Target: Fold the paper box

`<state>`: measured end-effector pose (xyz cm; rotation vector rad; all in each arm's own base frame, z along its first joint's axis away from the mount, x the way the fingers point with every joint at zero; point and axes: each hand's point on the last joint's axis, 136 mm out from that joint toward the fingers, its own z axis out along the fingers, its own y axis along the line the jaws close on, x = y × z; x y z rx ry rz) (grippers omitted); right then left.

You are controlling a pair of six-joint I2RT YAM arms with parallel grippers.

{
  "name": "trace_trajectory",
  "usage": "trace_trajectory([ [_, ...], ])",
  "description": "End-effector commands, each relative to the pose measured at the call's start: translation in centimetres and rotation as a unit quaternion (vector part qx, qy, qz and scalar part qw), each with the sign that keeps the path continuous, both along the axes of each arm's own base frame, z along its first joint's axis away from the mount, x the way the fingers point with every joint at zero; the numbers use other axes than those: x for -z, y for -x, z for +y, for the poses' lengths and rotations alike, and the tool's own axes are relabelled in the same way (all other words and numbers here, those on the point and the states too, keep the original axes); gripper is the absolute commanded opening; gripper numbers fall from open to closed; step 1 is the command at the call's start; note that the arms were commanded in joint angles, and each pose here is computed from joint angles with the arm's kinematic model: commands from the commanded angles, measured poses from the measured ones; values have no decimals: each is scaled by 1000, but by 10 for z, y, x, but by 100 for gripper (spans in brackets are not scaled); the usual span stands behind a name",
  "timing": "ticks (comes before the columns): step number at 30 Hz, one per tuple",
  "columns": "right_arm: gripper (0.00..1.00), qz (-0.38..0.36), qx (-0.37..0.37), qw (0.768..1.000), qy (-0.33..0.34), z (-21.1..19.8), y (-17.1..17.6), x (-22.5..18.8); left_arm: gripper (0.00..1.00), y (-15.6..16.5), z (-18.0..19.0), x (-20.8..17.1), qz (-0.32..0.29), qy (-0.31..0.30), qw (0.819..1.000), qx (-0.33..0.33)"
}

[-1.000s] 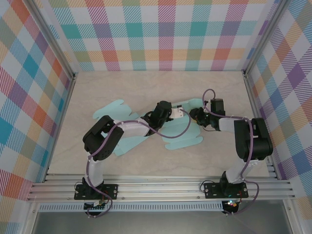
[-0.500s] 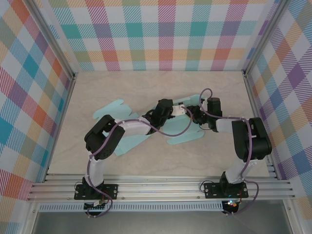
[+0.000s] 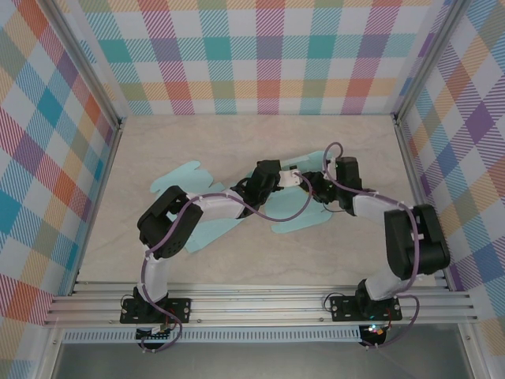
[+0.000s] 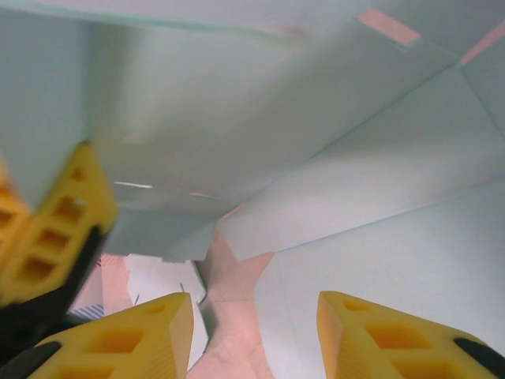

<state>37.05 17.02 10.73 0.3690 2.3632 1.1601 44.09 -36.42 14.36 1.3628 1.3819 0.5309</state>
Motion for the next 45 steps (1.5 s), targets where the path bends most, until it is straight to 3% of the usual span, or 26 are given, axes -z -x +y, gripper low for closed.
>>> trace_trajectory([
  [1,47,-19,8,999,34,-20,7,-20,0,-2,0,-8,-25,4,1000,1],
  [9,51,-37,92,992,72,-88,-3,-59,0,-2,-4,-4,-43,-12,999,19],
  [17,47,4,133,990,55,-146,-56,-49,0,0,-9,4,-64,-33,997,42],
  [28,42,45,80,995,32,-141,-115,4,0,-5,-15,18,-93,-62,992,55],
  [37,42,76,42,996,17,-118,-114,43,0,-8,-20,23,-98,-74,990,63],
  [45,40,74,11,997,7,-96,-101,50,0,-8,-19,28,-92,-79,991,60],
])
